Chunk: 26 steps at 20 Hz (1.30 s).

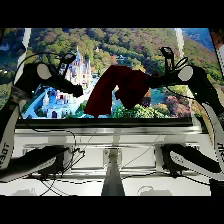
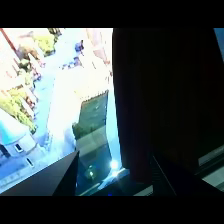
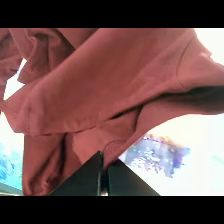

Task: Fold the clothes and pants, and hang the long-sleeved shirts on hangers.

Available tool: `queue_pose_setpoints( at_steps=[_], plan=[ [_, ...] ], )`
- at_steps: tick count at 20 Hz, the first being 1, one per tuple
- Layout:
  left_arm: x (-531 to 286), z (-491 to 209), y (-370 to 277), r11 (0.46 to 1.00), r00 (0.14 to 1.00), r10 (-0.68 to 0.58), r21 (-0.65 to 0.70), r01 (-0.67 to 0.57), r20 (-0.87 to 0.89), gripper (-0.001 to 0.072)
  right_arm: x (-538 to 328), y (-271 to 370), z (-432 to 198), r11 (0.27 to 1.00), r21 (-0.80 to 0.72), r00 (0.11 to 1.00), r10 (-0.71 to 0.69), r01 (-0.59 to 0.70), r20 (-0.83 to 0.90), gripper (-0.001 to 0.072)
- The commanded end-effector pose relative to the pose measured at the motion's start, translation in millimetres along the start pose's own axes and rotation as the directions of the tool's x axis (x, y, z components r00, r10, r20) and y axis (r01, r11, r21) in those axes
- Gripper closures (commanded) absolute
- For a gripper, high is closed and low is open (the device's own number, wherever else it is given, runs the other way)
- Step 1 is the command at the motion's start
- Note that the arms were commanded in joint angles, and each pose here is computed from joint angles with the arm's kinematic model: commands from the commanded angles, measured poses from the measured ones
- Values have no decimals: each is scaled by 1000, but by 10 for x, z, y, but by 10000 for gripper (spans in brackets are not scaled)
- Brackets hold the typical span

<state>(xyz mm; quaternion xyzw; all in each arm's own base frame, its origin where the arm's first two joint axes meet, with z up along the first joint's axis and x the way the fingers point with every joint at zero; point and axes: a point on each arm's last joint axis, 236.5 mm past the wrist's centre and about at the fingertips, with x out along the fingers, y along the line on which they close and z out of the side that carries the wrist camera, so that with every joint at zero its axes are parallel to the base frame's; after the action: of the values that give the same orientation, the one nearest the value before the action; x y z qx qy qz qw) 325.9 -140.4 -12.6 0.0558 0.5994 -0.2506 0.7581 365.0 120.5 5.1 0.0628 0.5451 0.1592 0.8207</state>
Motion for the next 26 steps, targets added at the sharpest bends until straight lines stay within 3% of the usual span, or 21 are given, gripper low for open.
queue_pose_setpoints(
  at_steps=[1,2,4,5,6,8,9,12,14,26],
  plan=[
    [294,-141,122,996,999,-40,-86,37,-33,250,-19,-51,-37,999,-26,1000,-23,23,-18,695],
    [292,-165,229,992,999,-37,-119,33,-35,264,-20,-51,-36,999,-26,1000,-23,23,-17,695],
    [254,-250,449,976,998,-53,-212,43,-40,446,-20,-52,-34,999,-26,1000,-24,23,-16,695],
    [234,-325,459,967,993,-105,-240,90,-51,451,-19,-53,-32,999,-27,1000,-24,24,-15,695],
    [213,-412,365,952,979,-194,-251,173,-64,449,-19,-54,-26,999,-27,1000,-25,24,-13,695],
    [209,-558,128,898,930,-360,-298,325,-70,305,-19,-55,-7,999,-26,1000,-25,25,-5,694],
    [244,-588,22,859,906,-421,-341,381,-49,281,-19,-56,-3,999,-27,1000,-26,25,-3,695],
    [384,-692,-351,760,825,-565,-390,520,0,282,-19,-55,-2,999,-26,1000,-25,25,-3,695],
    [484,-798,-505,730,795,-606,-396,556,0,283,-19,-55,-4,999,-26,1000,-25,25,-4,695],
    [636,-941,-123,779,854,-519,-402,482,19,283,-19,-55,-11,999,-26,1000,-25,25,-7,695]
  ],
)
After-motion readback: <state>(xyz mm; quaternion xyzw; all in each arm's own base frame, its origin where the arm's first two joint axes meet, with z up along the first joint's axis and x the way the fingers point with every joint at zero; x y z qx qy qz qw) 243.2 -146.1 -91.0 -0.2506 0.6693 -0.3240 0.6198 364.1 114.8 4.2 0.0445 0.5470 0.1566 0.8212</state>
